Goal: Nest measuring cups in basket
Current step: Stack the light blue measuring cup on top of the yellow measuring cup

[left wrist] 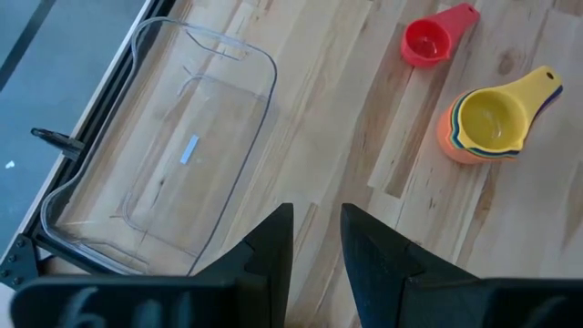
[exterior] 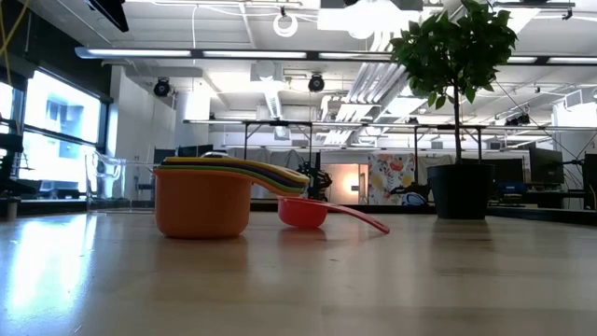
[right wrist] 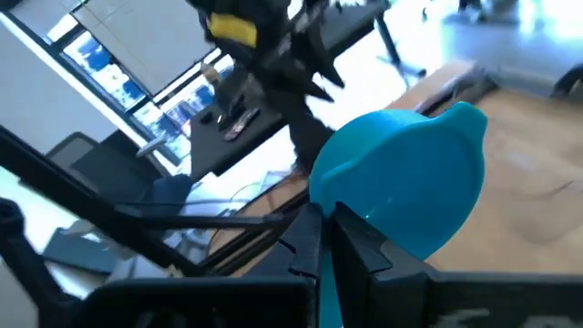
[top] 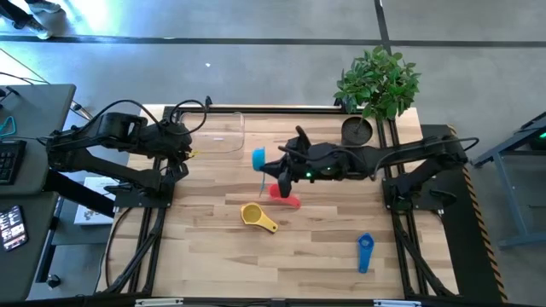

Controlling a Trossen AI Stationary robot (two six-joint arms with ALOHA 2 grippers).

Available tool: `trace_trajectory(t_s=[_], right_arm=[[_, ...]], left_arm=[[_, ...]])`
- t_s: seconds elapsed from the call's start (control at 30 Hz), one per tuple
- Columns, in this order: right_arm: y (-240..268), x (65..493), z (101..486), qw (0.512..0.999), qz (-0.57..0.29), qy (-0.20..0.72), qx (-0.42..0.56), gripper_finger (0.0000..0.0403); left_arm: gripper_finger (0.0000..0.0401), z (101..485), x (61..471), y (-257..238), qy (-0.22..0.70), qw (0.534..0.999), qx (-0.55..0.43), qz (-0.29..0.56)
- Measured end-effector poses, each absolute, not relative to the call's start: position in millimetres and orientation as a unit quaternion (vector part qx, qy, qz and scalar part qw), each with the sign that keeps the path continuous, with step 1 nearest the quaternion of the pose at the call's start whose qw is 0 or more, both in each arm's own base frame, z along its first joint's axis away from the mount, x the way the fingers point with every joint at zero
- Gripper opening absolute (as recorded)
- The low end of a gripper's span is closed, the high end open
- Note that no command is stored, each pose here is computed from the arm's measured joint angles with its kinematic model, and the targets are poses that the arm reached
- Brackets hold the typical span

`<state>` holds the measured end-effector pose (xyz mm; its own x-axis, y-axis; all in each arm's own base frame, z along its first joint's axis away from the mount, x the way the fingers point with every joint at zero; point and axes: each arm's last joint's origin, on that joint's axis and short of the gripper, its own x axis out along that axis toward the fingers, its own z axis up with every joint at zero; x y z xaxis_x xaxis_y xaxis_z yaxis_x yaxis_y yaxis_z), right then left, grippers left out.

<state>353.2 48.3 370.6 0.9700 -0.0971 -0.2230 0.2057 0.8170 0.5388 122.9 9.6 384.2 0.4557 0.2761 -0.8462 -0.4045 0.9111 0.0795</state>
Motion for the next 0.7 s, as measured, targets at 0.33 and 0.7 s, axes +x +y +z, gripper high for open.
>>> trace_trajectory(t_s=[0.33,0.7], right_arm=[[55,383,325,0.918,-0.03,0.188,0.348,0.0],[57,401,305,0.904,0.01,0.267,0.333,0.0]], left_arm=[[0.0085,384,123,10,0.481,0.851,-0.067,0.2],[0.0085,384,123,10,0.476,0.851,-0.08,0.208]])
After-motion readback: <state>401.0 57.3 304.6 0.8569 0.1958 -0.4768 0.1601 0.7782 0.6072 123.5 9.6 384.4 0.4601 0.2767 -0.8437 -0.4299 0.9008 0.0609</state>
